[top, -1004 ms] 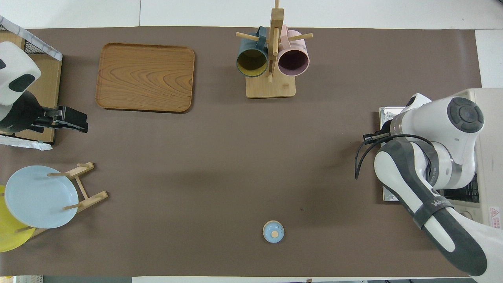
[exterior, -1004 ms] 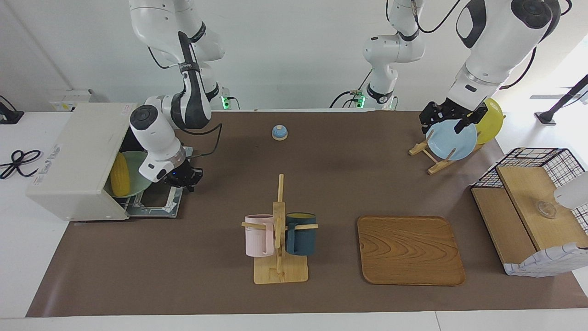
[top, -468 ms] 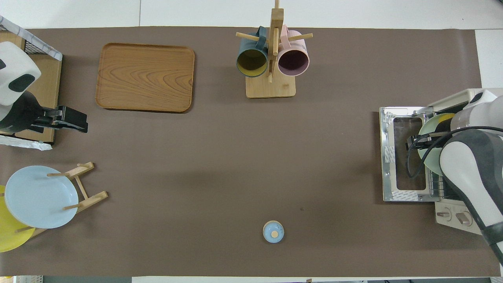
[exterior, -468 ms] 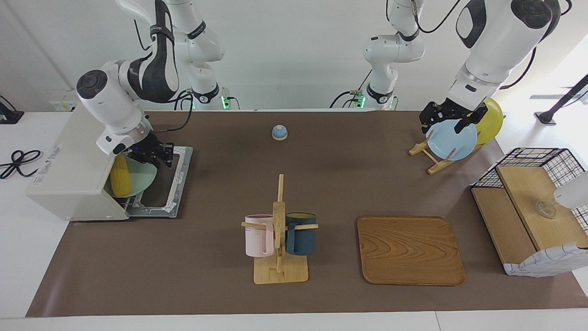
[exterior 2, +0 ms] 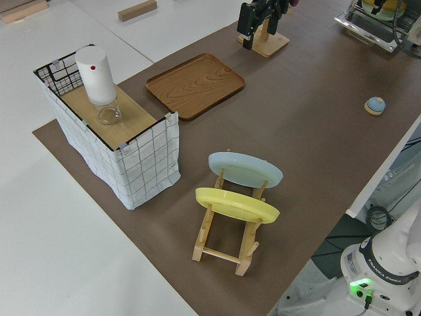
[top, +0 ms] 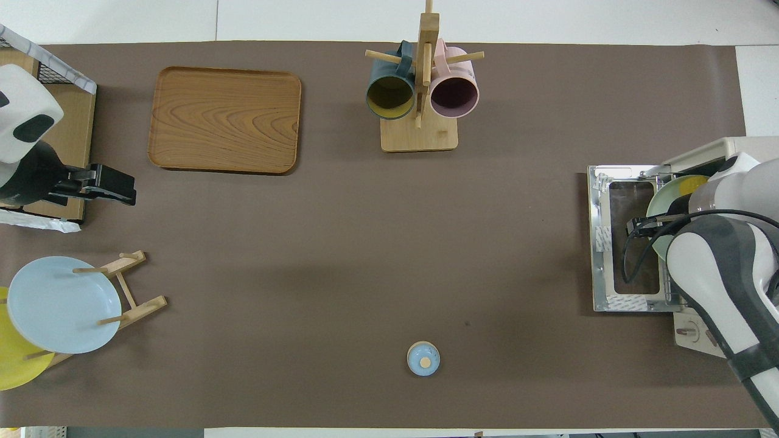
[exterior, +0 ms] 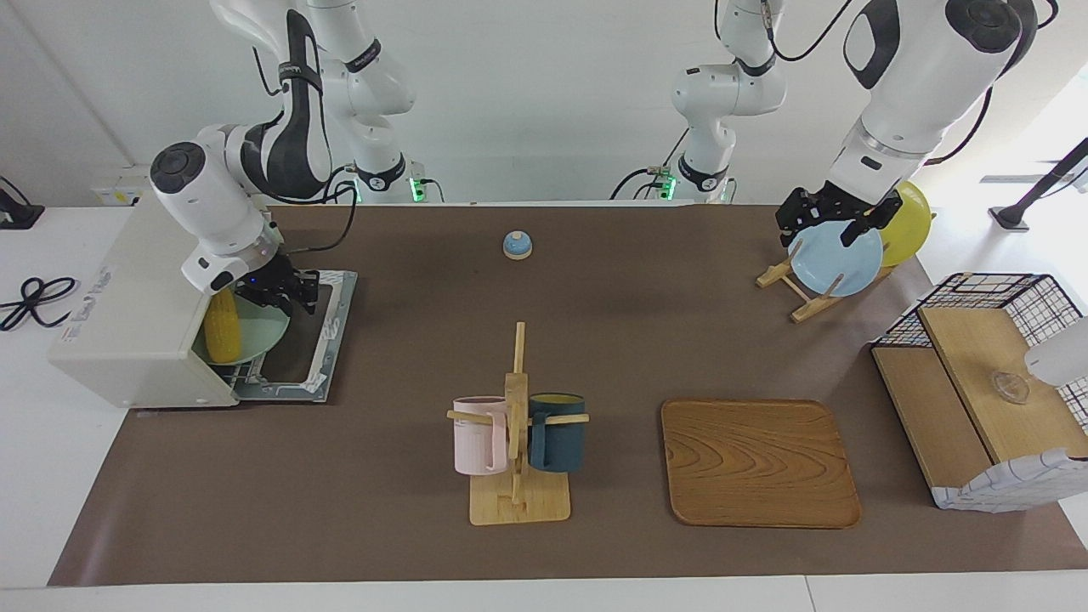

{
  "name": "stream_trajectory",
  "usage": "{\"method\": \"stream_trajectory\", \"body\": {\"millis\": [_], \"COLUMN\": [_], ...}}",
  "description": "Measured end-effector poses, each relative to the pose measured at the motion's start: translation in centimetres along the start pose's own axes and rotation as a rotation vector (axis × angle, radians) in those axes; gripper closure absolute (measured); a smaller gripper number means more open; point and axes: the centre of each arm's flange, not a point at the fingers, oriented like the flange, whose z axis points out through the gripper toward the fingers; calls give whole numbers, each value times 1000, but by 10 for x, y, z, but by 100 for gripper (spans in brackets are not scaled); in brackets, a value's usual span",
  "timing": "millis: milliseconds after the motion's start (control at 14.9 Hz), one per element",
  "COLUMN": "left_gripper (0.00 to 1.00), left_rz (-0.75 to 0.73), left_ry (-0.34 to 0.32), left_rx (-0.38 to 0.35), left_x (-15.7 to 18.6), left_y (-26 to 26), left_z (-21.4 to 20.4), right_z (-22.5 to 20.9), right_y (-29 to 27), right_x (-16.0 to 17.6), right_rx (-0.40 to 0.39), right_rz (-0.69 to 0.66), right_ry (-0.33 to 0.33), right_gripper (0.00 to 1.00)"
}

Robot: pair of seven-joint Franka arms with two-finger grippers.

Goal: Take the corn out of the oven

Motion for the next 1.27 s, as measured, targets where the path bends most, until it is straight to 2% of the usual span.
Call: {"method": "stream_trajectory", "body": {"millis": [268,1071,1138,1271], "left_gripper": [0,0,0,0], "left_rz": [-2,-2,-2,-3], "left_ry": [0,1,1,1], "left_rx": [0,0,0,0], "left_x": [0,0,0,0], "left_y": [-1,-1,-1,-1], "left_z": [0,0,0,0], "right_z": [-1,26,27,25], "right_y": [2,14,15,15], "right_x": [0,-11,-12,-12], "right_rx": [-14,-27,-32,-64], "right_rz": [-6,-34,-39,-66], "right_ry": [1,30,30,26], "right_gripper": [54,56,63,85]}}
